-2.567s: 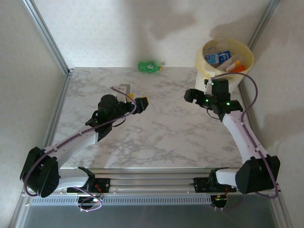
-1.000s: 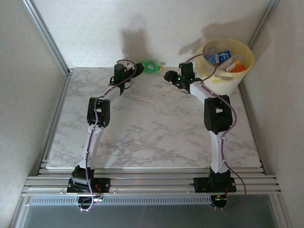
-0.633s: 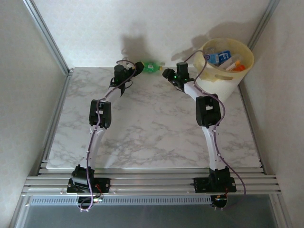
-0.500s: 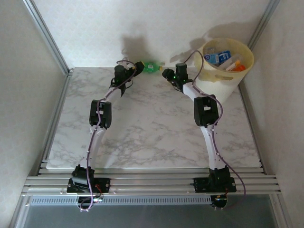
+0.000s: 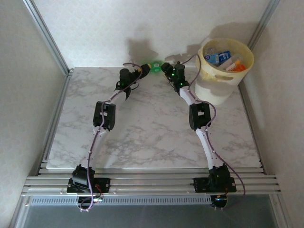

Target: Throw the plastic bottles in the bin

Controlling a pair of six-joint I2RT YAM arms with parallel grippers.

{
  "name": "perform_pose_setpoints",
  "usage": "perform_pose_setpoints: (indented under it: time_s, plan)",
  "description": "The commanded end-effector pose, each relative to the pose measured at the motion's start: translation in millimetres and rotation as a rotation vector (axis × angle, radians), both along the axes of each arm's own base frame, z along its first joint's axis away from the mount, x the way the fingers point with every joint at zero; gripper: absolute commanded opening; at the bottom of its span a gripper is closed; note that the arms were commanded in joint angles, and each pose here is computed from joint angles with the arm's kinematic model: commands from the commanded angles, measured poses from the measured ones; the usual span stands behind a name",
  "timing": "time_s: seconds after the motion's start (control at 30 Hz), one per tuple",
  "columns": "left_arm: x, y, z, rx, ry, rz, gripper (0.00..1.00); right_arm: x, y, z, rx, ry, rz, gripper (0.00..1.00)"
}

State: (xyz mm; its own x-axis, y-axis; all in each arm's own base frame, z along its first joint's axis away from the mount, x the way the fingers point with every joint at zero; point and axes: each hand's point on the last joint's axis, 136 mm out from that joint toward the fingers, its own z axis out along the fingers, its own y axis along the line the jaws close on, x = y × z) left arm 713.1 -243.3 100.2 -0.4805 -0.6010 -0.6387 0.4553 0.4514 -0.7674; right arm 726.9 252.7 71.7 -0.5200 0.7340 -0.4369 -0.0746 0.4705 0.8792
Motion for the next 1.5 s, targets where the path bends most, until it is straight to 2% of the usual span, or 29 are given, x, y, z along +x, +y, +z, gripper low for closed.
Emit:
perform_pose_setpoints:
  time_s: [0.0, 0.13, 0.4, 0.63, 0.87, 0.93, 1.03, 1.17, 1.3, 1.47]
  plan:
    - [-6.2, -5.2, 3.4, -0.028, -0.035, -0.056, 0.98, 0.2, 1.9, -21.8, 0.019, 0.020, -0.021, 0.55]
    - [-17.2, -16.9, 17.1, -0.068, -0.072, -0.116, 0.95, -4.2, 12.1, -23.8, 0.016, 0.024, 0.001, 0.55]
    - [-54.8, -70.1, 30.2, -0.033, -0.118, -0.274, 0.92, -11.0, 18.7, -32.4, 0.076, 0.087, 0.000, 0.58]
    - [-76.1, -95.0, 37.0, -0.026, -0.125, -0.357, 0.90, -36.5, 23.2, -33.7, 0.095, 0.162, 0.059, 0.63]
    - [-106.6, -125.9, 37.2, -0.027, -0.125, -0.472, 0.86, -63.7, 23.6, -26.8, -0.025, 0.262, 0.110, 0.70]
    - [-116.3, -132.1, 40.8, -0.039, -0.133, -0.495, 0.86, -70.6, 21.8, -29.8, -0.057, 0.294, 0.115, 0.67]
    - [-130.2, -140.5, 46.0, -0.046, -0.139, -0.531, 0.84, -79.3, 16.6, -39.1, -0.078, 0.329, 0.104, 0.55]
    - [-148.6, -143.0, 53.0, -0.068, -0.144, -0.557, 0.82, -89.3, 11.9, -40.3, -0.074, 0.332, 0.092, 0.44]
    - [-166.7, -133.8, 64.4, -0.070, -0.149, -0.562, 0.82, -106.8, 10.2, -28.5, -0.100, 0.320, 0.108, 0.39]
    - [-199.0, -113.3, 82.2, -0.003, -0.166, -0.529, 0.88, -141.1, 12.3, -4.6, -0.175, 0.294, 0.145, 0.39]
